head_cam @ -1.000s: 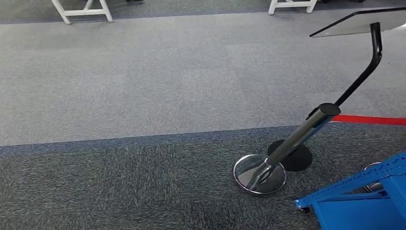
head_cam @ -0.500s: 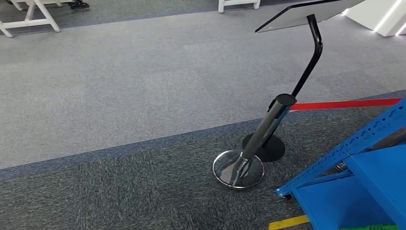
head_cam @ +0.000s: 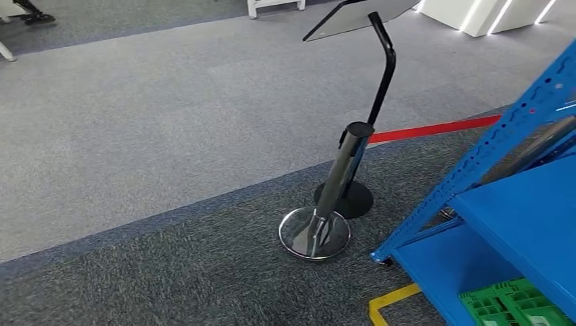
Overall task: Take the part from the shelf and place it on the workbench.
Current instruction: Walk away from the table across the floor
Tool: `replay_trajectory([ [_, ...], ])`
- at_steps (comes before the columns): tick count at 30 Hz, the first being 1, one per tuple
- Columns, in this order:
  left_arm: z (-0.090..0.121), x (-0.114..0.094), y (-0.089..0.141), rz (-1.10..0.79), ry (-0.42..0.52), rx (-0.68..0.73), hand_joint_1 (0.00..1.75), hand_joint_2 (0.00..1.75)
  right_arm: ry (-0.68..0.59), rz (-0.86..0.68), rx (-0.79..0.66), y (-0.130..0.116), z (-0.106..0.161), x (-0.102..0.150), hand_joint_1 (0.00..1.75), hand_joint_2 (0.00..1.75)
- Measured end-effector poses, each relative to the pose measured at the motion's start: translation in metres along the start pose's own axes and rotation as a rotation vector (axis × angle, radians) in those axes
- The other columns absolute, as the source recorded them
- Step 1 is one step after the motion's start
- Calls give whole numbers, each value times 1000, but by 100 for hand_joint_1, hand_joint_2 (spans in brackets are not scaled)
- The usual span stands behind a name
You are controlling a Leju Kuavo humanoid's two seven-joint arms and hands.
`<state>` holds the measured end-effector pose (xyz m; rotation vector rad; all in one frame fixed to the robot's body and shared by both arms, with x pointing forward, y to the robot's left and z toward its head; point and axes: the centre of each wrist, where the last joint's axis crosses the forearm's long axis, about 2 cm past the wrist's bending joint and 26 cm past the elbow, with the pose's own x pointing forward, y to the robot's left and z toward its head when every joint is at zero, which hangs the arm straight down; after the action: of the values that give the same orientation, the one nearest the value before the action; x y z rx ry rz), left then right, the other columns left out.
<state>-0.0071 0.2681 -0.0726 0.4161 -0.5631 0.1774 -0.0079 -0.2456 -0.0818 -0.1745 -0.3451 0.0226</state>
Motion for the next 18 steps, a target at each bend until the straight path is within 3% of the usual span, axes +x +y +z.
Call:
replay_trajectory([
  [18,-8,7,3,-105,-48,27,0,0,-47,0,-79,-7,-18,3,0,0],
])
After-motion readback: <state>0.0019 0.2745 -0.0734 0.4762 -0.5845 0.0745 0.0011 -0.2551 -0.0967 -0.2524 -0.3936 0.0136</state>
